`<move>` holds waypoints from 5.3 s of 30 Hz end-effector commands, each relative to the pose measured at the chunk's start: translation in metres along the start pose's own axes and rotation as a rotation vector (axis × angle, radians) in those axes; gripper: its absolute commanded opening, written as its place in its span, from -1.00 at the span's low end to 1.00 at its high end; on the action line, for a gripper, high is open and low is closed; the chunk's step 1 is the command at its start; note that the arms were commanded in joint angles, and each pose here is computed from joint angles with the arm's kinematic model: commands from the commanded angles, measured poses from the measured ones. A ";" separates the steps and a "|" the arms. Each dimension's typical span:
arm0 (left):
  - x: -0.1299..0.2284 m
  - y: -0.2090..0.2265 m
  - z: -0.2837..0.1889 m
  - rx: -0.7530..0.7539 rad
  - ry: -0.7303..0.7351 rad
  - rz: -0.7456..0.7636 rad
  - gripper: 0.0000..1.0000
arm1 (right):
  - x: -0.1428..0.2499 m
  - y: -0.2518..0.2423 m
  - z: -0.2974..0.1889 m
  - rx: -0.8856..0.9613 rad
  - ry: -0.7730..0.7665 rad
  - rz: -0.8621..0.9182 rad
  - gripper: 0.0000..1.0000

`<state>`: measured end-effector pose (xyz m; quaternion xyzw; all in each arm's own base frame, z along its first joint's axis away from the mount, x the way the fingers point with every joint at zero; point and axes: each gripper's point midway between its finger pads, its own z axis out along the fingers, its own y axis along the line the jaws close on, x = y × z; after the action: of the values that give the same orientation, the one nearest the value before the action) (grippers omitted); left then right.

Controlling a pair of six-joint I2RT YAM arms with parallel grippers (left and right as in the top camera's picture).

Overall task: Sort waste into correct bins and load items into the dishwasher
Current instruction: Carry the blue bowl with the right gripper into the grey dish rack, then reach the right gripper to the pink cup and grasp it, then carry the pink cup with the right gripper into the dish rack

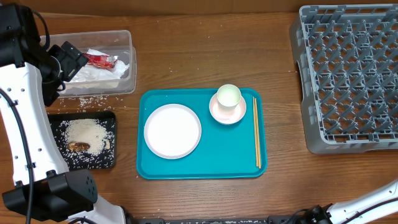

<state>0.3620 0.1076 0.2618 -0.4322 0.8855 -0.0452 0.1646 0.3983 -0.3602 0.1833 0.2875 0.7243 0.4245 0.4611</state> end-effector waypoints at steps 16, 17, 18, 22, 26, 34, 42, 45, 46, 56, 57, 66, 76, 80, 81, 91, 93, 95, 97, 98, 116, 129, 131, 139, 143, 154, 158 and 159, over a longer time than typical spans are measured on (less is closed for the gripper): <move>0.001 -0.003 0.004 -0.002 0.008 -0.003 1.00 | 0.013 -0.032 -0.063 0.132 -0.058 0.305 -0.13; 0.001 -0.003 0.004 -0.002 0.008 -0.003 1.00 | 0.013 -0.031 -0.066 0.145 -0.061 0.311 -0.07; 0.001 -0.003 0.004 -0.002 0.008 -0.003 1.00 | 0.013 -0.029 -0.071 0.160 -0.068 0.313 -0.06; 0.001 -0.003 0.004 -0.002 0.008 -0.003 1.00 | -0.001 0.010 -0.095 0.190 -0.123 0.264 -0.06; 0.001 -0.003 0.004 -0.002 0.008 -0.003 1.00 | -0.007 0.055 -0.109 0.227 -0.164 0.213 -0.03; 0.001 -0.003 0.004 -0.002 0.008 -0.003 1.00 | -0.009 0.077 -0.116 0.605 -0.253 0.139 -0.03; 0.001 -0.003 0.004 -0.002 0.008 -0.003 1.00 | 0.007 -0.003 -0.091 1.149 -0.302 0.230 -0.72; 0.001 -0.003 0.004 -0.002 0.008 -0.003 1.00 | 0.026 -0.018 -0.059 1.145 -0.192 0.225 -0.78; 0.001 -0.003 0.004 -0.002 0.008 -0.003 1.00 | 0.033 -0.016 -0.047 1.108 -0.144 0.213 -0.82; 0.001 -0.003 0.004 -0.002 0.008 -0.003 1.00 | 0.111 0.161 0.074 0.358 0.281 -0.187 -0.48; 0.001 -0.003 0.004 -0.002 0.008 -0.003 1.00 | 0.128 0.178 0.079 0.340 0.326 -0.214 -0.39; 0.001 -0.003 0.004 -0.002 0.008 -0.003 1.00 | 0.318 0.268 0.129 0.152 0.846 -0.419 1.00; 0.001 -0.003 0.004 -0.002 0.008 -0.003 1.00 | 0.423 0.270 0.180 0.629 0.681 -0.662 0.36; 0.001 -0.003 0.004 -0.002 0.008 -0.003 1.00 | 0.449 0.266 0.190 0.713 0.536 -0.749 0.05; 0.001 -0.003 0.004 -0.002 0.008 -0.003 1.00 | 0.452 0.263 0.191 0.733 0.509 -0.757 0.02; 0.001 -0.003 0.004 -0.002 0.008 -0.003 1.00 | 0.514 0.227 0.212 0.695 0.632 -0.659 -0.12; 0.001 -0.003 0.004 -0.002 0.008 -0.003 1.00 | 0.532 0.221 0.214 0.676 0.694 -0.667 -0.16; 0.001 -0.002 0.004 -0.002 0.008 -0.003 1.00 | 0.543 0.212 0.214 0.697 0.719 -0.685 -0.15; 0.001 -0.002 0.004 -0.002 0.008 -0.003 1.00 | 0.551 0.202 0.215 0.719 0.737 -0.698 -0.15; 0.001 -0.003 0.004 -0.002 0.008 -0.004 1.00 | 0.553 0.195 0.216 0.737 0.741 -0.704 -0.16; 0.001 -0.003 0.004 -0.002 0.009 -0.001 1.00 | 0.475 0.287 0.205 0.741 0.652 -0.827 -0.92; 0.001 -0.003 0.004 -0.002 0.008 -0.002 1.00 | 0.181 0.259 0.156 0.614 0.396 -0.482 -0.93; 0.001 -0.003 0.004 -0.001 0.009 0.000 1.00 | 0.147 0.235 0.136 0.538 0.391 -0.382 -0.92; 0.001 -0.003 0.004 -0.002 0.008 -0.002 1.00 | 0.032 0.174 0.074 0.113 0.220 -0.247 -0.92; 0.001 -0.003 0.004 -0.002 0.008 -0.002 1.00 | -0.001 0.125 0.070 0.088 0.151 -0.259 -0.92; 0.001 -0.003 0.004 -0.002 0.008 -0.002 1.00 | -0.021 0.033 0.111 0.027 0.105 -0.216 -0.92; 0.001 -0.003 0.004 -0.002 0.008 -0.003 1.00 | -0.017 0.003 0.116 0.041 0.107 -0.102 -0.92; 0.001 -0.003 0.004 -0.002 0.008 -0.003 1.00 | -0.015 -0.004 0.116 0.045 0.109 -0.082 -0.92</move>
<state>0.3620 0.1076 0.2618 -0.4322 0.8855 -0.0452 0.1646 0.5119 -0.3300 0.1776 0.2154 0.7829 0.3704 0.4511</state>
